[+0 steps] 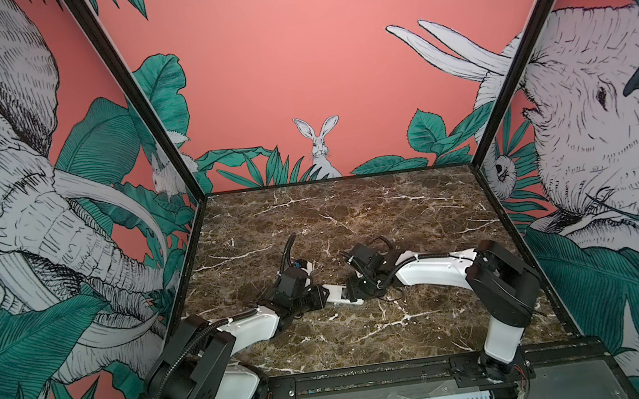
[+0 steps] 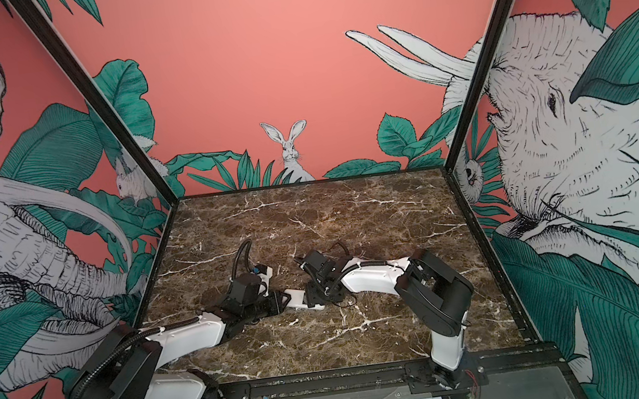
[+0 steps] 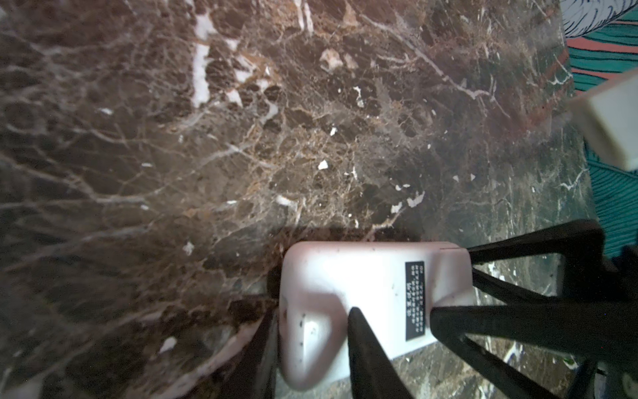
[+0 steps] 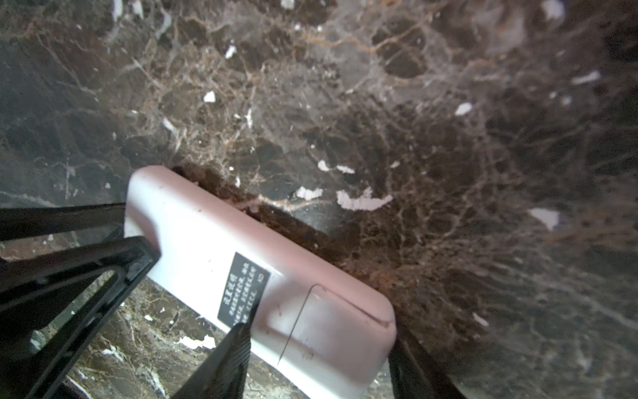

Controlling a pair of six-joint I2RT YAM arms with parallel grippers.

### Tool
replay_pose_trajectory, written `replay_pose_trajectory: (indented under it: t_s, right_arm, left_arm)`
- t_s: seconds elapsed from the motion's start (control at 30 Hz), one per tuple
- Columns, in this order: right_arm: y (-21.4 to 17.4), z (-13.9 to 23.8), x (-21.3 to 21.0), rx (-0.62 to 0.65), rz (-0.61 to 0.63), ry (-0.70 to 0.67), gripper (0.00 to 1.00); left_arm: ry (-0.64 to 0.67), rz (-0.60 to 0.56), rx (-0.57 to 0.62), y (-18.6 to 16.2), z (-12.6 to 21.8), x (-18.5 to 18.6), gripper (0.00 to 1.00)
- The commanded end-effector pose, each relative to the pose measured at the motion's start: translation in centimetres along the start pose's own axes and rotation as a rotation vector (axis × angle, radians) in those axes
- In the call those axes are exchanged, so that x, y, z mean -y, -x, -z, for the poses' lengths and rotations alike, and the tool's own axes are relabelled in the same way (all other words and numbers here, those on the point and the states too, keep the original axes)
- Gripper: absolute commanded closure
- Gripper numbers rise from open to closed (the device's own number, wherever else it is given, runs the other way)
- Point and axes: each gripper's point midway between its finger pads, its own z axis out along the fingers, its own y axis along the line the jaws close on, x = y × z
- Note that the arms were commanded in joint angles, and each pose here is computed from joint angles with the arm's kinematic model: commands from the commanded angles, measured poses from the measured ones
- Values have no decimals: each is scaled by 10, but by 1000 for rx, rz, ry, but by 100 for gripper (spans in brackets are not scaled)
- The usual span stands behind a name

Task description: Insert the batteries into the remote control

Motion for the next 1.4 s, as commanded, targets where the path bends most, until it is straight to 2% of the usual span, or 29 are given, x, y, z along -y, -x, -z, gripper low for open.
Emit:
replay_pose_trajectory:
  t_s: [0.0, 0.17, 0.53, 1.37]
  right_arm:
    - [-24, -5, 7, -67, 0, -21, 37]
    - [-26, -1, 9, -60, -18, -15, 36]
    - [-29, 1, 18, -50, -44, -29, 26]
    - [-29, 14, 53, -49, -52, -89, 16]
  left_arm:
    - [-89, -23, -258, -68, -2, 12, 67]
    - [-89, -25, -256, -68, -2, 12, 67]
    - [-87, -28, -256, -69, -2, 11, 67]
    - [-75, -24, -266, -70, -6, 9, 67]
